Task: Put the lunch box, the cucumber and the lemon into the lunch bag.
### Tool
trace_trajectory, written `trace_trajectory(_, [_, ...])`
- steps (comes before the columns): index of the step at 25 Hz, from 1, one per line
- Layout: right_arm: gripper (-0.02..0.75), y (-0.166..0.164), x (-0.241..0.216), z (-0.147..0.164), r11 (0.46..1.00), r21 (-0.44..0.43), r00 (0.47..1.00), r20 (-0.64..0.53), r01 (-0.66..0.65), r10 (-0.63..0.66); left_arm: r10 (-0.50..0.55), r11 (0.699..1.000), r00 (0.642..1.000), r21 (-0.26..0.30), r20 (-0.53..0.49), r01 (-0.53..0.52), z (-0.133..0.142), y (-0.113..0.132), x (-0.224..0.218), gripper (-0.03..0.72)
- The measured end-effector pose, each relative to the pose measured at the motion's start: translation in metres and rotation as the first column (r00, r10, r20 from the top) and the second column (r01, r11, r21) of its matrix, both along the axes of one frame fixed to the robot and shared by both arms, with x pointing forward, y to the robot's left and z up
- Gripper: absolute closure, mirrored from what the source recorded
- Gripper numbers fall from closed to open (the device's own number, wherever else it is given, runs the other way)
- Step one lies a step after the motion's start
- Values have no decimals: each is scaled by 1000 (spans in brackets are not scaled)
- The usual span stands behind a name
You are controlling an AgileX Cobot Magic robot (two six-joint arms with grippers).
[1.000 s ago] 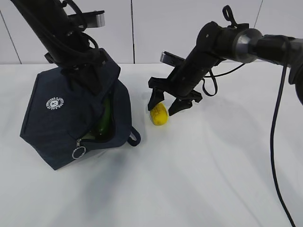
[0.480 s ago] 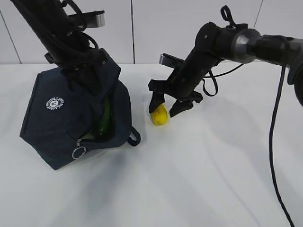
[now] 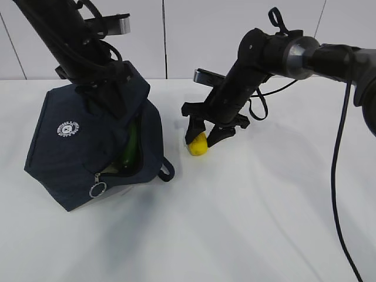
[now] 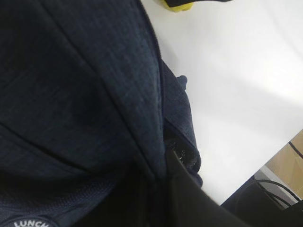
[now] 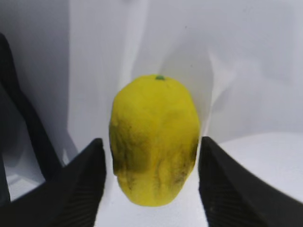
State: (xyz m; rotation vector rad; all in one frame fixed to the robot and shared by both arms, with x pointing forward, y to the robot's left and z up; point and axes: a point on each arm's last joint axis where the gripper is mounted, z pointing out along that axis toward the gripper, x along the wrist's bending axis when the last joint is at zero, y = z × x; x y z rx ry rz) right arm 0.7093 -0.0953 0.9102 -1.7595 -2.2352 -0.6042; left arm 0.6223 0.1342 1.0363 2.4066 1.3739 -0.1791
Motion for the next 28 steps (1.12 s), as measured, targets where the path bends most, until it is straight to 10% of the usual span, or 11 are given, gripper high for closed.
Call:
trace_trajectory(11, [402, 0, -1, 3, 1000, -3, 1000, -6, -28, 28, 0, 1000, 1000, 0, -2, 0, 0, 0, 0, 671])
trace_trajectory(18, [405, 5, 13, 63, 994, 14, 984, 147, -108, 105, 0, 1000, 1000, 0, -2, 0, 0, 0, 0, 671])
trace_trajectory(28, [408, 22, 11, 100, 942, 254, 956, 249, -219, 155, 24, 1000, 999, -10, 31, -24, 2, 0, 3, 671])
